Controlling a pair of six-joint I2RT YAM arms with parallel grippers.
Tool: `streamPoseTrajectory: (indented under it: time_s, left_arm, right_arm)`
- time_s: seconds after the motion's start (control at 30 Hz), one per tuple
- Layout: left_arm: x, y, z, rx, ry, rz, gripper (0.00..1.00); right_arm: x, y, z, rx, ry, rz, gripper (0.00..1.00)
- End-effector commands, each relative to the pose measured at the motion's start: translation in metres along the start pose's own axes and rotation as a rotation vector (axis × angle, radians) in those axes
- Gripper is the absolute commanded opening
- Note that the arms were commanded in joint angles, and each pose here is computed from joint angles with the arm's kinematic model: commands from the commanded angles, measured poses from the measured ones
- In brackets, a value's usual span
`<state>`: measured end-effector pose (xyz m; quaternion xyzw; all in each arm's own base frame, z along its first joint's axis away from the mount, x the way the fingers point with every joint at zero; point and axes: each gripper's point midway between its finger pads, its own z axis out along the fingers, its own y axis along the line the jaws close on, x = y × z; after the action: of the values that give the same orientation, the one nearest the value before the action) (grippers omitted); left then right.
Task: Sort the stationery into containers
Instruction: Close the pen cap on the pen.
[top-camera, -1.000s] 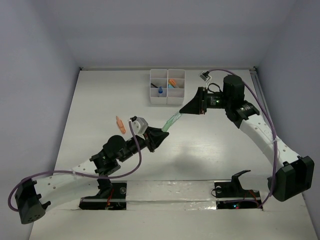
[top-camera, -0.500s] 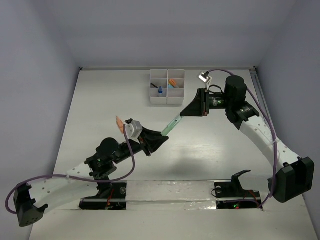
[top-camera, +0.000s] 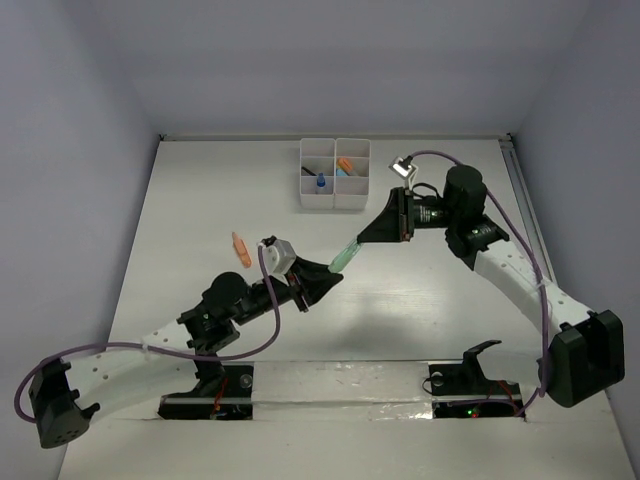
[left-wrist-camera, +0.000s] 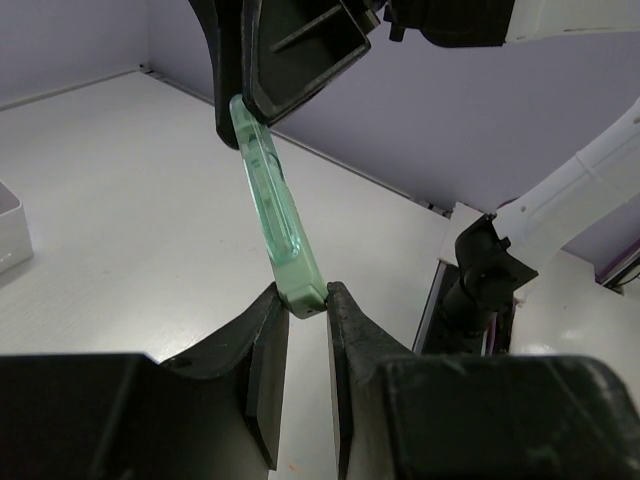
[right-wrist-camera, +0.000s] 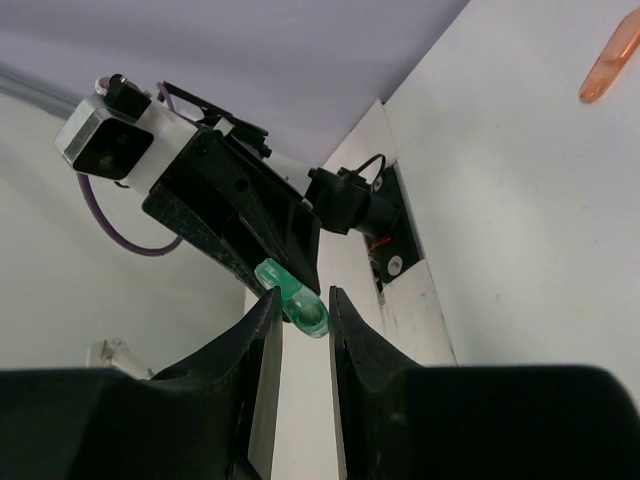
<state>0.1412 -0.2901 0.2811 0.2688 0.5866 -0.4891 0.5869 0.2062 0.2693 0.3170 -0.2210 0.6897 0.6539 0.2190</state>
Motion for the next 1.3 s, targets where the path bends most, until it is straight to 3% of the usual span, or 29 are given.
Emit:
streamPoseTrajectory:
  time_s: [0.0,0.57,0.93,1.1,1.27]
  left_arm:
    - [-0.069,-0.022,0.005,0.073,-0.21,0.032,0.0]
    - [-0.072,-0.02,0.02,0.062,-0.212,0.033,0.0]
    - [-0.1,-0.011,0.017,-0.016,-0.276,0.056,0.0]
    - [-0.102,-0.009,0.02,-0.025,-0.272,0.054,0.0]
    - [-0.084,-0.006,0.025,-0.031,-0.232,0.007,0.0]
  right_arm:
    - [0.005,0.012,0.004,-0.066,-0.018,-0.036,0.0]
    - [0.042,0.0,0.031,-0.014,0.055,-0.006,0.0]
    - [0.097,-0.018,0.042,0.029,0.13,0.022,0.0]
    - [0.1,-0.024,0.038,0.047,0.061,0.006,0.0]
    - [0.071,-0.022,0.042,0.078,-0.083,-0.019,0.0]
